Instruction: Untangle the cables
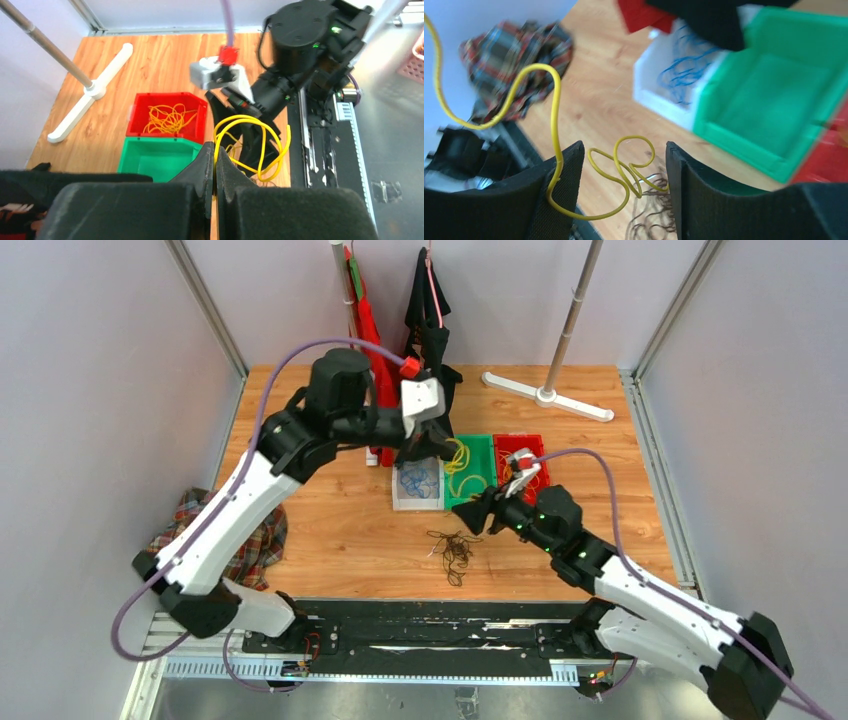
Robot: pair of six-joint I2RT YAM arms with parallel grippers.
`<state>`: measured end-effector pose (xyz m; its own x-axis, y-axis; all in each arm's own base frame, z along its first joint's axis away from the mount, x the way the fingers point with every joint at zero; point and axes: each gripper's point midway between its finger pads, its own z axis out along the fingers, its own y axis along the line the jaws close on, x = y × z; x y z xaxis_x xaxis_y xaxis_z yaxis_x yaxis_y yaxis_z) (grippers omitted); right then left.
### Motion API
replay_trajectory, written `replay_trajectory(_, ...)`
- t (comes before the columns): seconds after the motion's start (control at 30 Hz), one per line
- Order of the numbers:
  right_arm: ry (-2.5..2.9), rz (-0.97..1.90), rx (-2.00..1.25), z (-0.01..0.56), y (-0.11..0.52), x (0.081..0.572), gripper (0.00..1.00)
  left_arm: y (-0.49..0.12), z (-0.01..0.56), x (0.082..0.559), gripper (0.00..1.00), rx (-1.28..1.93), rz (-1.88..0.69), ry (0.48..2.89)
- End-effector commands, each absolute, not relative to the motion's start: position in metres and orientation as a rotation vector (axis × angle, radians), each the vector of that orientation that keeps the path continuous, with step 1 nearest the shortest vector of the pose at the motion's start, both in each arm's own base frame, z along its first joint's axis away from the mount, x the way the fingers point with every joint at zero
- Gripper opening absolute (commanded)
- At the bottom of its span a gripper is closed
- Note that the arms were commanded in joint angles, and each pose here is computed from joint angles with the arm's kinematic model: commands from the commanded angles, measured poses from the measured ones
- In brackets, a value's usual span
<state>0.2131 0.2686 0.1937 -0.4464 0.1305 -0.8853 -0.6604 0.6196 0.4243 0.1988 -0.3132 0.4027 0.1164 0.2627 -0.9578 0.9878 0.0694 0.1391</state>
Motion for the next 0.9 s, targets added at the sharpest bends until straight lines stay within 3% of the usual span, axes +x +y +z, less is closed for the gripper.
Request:
replay_trajectory(0.0, 1.857, 0.706, -0.163, 0.188, 0.203, 0.245, 0.62, -0.342, 0.430, 0.224, 0.00, 1.323, -0.963, 1.299)
replay_trajectory(0.37, 2.012, 0.106, 0.292, 0.162, 0.083, 0.270, 0.63, -0.413, 0.405, 0.282, 0.00, 1.316, -0.979, 1.331)
replay_trajectory(0.63, 2.080, 0.064, 0.405, 0.133, 0.061, 0.262, 0.64, -0.442, 0.381, 0.319, 0.00, 1.309, -0.930, 1.337)
replay_trajectory(0.87, 2.032, 0.088, 0.431, 0.142, 0.057, 0.263, 0.63, -0.464, 0.357, 0.333, 0.00, 1.289, -0.990, 1.382)
